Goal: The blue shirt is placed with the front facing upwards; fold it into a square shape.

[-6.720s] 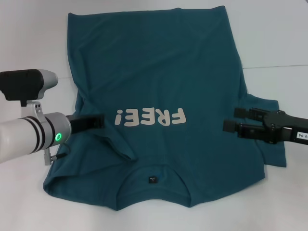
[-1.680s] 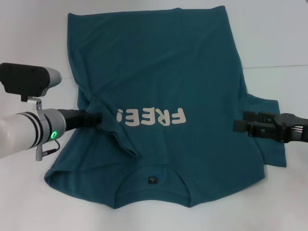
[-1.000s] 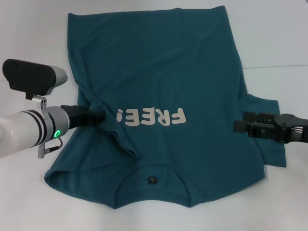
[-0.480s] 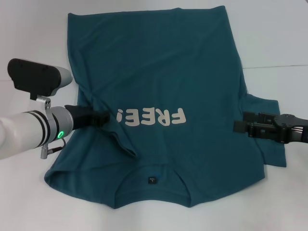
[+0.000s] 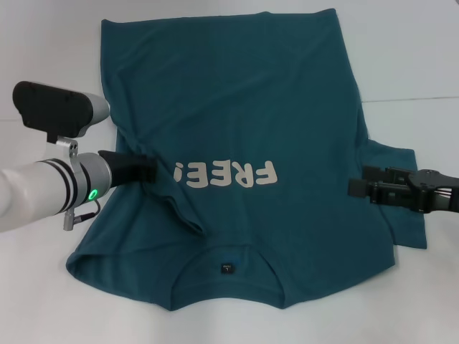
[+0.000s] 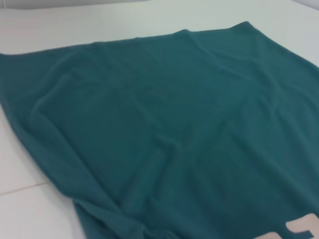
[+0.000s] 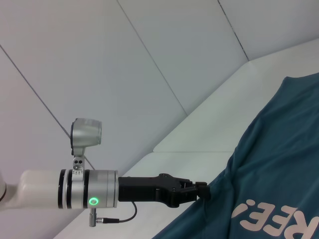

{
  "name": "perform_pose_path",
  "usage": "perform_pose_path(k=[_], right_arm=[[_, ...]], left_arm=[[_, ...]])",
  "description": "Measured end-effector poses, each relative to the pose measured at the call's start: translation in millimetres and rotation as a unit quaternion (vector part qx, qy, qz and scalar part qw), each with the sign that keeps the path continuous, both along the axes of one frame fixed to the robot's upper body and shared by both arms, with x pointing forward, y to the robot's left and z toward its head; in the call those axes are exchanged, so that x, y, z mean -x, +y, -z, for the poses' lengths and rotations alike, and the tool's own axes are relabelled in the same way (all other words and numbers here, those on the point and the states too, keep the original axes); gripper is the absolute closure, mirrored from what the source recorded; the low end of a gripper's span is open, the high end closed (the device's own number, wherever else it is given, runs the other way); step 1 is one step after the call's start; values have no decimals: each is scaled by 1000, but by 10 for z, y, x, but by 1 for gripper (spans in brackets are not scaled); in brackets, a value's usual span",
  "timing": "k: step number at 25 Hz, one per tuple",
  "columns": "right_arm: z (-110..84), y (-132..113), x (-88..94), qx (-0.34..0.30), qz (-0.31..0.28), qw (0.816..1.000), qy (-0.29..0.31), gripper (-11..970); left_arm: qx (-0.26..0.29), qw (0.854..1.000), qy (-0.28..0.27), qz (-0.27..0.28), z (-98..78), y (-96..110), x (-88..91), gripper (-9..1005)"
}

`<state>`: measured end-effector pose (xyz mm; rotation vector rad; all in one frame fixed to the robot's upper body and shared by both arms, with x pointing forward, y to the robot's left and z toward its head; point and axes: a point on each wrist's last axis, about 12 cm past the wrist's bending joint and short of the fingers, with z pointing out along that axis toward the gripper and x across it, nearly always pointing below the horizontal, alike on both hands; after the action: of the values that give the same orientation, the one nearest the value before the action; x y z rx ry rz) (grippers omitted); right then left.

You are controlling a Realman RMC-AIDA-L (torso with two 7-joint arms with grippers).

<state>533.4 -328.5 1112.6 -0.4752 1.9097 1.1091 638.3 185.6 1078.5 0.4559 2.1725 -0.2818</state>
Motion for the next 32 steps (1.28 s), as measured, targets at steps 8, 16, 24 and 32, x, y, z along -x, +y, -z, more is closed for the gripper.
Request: perform_pose_path(k=[8,16,24,32], right_arm=[[-11,-1,0,-2,-1,1000,1,47],[-15,0,3,-2,-2,1000,1,47],[-12,-5,7,-2,-2,1000,2,46],[-10,-6,9,-3,-2,1000,2,46]], left_arm=[[6,1000,5,1,-21,-49,-30,894],[4,1000,-8,1,-61,-49,-40,964],[3,1000,-22,-9,-71,6,-12,871],[2,1000,-5,-19,33,39,15,725]])
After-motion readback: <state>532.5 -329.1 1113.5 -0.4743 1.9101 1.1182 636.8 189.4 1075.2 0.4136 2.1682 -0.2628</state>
